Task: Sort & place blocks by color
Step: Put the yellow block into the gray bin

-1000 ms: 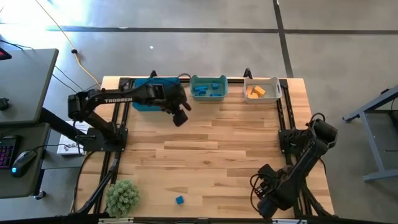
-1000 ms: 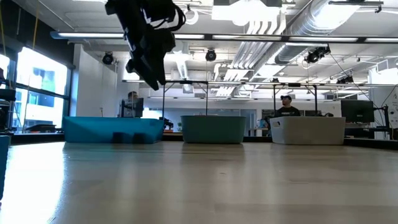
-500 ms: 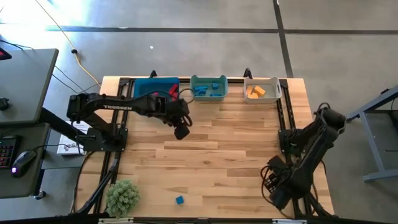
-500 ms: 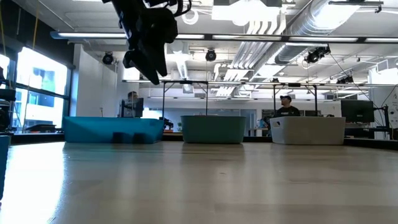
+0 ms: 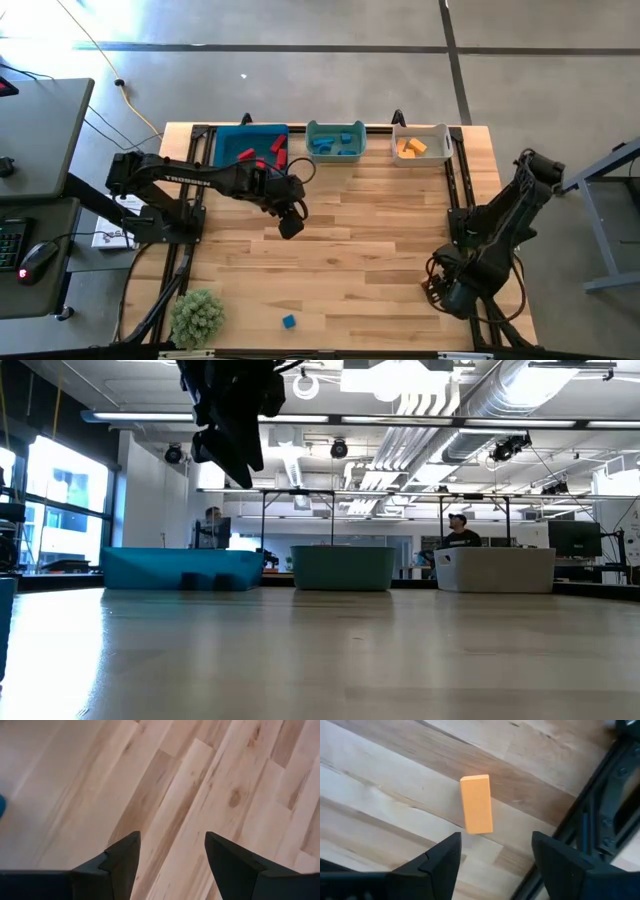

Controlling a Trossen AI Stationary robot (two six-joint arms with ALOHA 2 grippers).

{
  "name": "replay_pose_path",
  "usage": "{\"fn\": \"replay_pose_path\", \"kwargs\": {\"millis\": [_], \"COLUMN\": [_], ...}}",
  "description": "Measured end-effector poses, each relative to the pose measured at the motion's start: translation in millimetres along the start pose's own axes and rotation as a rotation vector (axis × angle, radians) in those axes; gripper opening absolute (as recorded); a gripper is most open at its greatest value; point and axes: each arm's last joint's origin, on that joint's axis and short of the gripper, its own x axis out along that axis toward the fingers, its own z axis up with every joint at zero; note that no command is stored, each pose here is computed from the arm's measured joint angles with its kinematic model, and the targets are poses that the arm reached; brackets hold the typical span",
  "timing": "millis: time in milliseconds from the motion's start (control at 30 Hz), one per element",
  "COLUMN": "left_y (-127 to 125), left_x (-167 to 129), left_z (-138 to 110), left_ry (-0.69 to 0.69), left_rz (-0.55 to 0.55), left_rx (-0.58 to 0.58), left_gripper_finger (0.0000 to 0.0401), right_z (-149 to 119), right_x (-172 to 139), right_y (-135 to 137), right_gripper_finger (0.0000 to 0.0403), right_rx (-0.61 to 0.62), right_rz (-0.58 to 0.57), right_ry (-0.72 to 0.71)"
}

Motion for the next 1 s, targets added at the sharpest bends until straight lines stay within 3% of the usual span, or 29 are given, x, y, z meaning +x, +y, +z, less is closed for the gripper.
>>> {"fn": "replay_pose_path", "kwargs": {"millis": [267, 767, 1000], "left_y": [-2.8, -2.7, -3.0], "left_x": [-0.1, -0.1, -0.1], "left_z": [-1.5, -1.3, 0.1], "left_ry": [0.000, -0.001, -0.014], "left_rz": [-0.002, -0.002, -0.009], "left_rx": [-0.014, -0.040, -0.041], "left_gripper_finger": [0.0213, 0.0213, 0.0213], "right_z": [-0.5, 10.0, 18.8], "right_x": [23.2, 87.0, 94.5], "right_y": [2.9, -12.7, -14.4], "right_gripper_finger": [0.0264, 0.0264, 0.0244], "right_rx": [0.033, 0.060, 0.094], "right_rz": [0.070, 0.154, 0.132], "right_ry": [0.033, 0.097, 0.125]}}
